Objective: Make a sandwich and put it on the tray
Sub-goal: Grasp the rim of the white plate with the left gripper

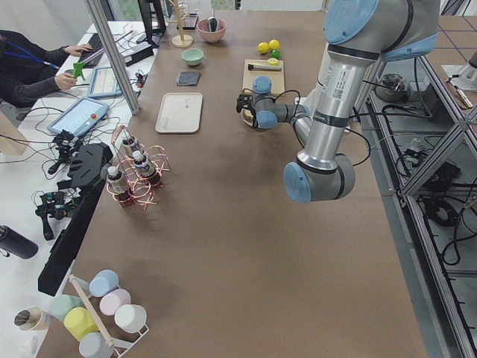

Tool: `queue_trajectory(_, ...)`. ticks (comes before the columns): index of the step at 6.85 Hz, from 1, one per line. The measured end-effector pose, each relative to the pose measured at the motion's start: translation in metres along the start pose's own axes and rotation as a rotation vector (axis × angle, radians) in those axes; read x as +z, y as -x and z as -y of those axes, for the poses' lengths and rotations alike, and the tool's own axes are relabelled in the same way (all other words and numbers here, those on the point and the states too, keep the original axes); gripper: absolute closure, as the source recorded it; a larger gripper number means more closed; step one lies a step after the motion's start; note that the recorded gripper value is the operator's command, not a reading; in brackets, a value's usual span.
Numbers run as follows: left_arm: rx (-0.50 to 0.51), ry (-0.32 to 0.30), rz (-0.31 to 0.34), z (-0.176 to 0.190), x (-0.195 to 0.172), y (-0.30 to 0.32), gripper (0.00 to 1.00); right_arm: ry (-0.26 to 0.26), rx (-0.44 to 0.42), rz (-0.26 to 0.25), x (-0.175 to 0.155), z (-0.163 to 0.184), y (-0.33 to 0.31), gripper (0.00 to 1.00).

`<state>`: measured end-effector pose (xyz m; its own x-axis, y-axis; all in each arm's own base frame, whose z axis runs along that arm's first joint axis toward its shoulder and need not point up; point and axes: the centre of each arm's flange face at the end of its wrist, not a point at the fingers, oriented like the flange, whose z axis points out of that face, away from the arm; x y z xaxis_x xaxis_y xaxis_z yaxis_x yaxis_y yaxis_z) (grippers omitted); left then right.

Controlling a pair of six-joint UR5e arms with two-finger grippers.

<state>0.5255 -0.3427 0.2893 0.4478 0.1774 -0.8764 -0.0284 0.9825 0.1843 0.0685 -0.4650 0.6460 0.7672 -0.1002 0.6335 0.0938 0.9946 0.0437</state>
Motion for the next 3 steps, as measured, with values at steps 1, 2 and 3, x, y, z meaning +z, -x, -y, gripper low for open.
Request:
queue_trajectory(1, 0.0, 0.003, 0.003, -0.0011, 0.0028, 0.0007, 0.56, 0.001, 0.001, 0.0, 0.0004, -0.0003, -0.0003, 0.0)
queue_trajectory(2, 0.0, 0.006, 0.006, -0.002, 0.0057, 0.0011, 0.56, 0.001, 0.002, 0.0, 0.0005, -0.0004, -0.0005, 0.0)
queue_trajectory(3, 0.0, 0.01, 0.01, -0.0028, 0.0093, 0.0018, 0.56, 0.001, 0.004, 0.0, 0.0004, -0.0001, -0.0004, 0.0)
